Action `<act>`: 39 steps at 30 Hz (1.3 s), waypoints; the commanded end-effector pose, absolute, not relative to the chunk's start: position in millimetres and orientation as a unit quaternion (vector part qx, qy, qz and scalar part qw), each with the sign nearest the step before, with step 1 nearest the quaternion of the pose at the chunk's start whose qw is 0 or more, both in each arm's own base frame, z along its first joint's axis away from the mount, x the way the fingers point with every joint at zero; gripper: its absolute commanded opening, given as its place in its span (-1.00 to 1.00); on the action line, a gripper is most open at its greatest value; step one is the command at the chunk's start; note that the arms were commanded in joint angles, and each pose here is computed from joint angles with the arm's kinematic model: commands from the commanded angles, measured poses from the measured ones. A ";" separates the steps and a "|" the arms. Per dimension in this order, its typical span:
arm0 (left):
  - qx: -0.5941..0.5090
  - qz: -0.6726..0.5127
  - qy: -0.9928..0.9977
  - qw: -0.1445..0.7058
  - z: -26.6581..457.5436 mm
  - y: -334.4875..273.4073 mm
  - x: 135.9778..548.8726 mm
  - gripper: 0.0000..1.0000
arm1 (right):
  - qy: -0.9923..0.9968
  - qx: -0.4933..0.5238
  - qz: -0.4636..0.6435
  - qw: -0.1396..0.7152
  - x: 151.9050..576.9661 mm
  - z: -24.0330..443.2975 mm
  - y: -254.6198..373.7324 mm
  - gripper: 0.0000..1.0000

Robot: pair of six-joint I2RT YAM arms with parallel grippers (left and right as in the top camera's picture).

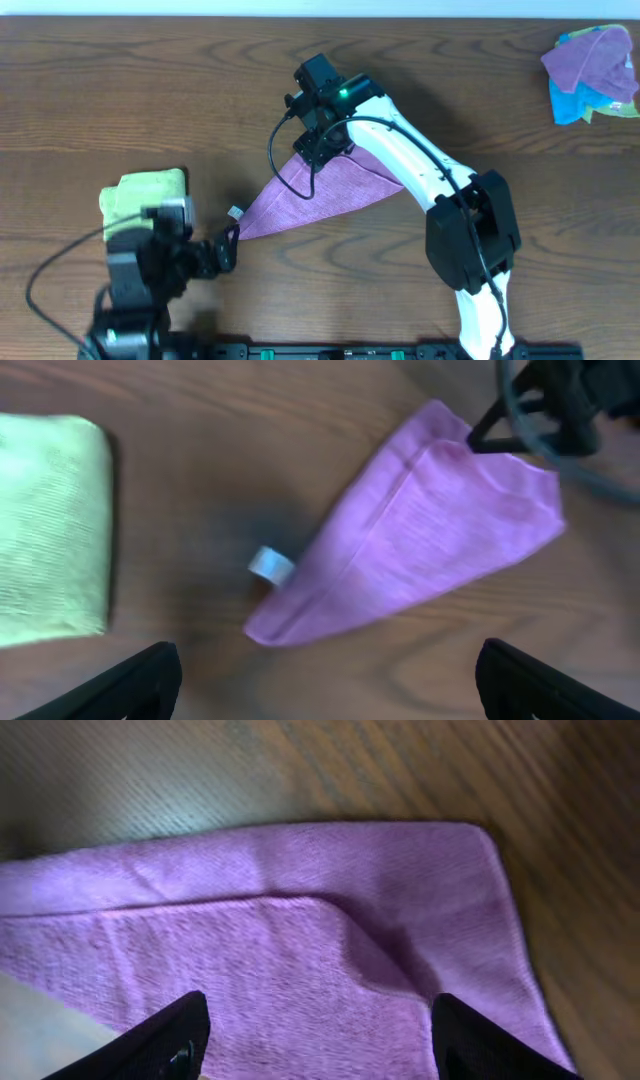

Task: Fold the cloth
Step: 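Grasp the purple cloth's left corner with the left gripper, then pull the right gripper rightward and down to spread the purple cloth flat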

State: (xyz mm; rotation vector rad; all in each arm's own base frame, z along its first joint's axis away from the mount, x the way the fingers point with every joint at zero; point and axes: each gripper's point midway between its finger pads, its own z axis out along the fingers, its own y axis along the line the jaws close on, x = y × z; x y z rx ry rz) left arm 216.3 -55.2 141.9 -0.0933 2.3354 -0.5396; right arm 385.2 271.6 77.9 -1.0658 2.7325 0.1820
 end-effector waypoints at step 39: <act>-0.211 -0.315 0.925 0.025 116.5 -88.2 227.0 0.91 | 0.888 -0.448 0.088 0.053 385.4 19.9 269.3 0.18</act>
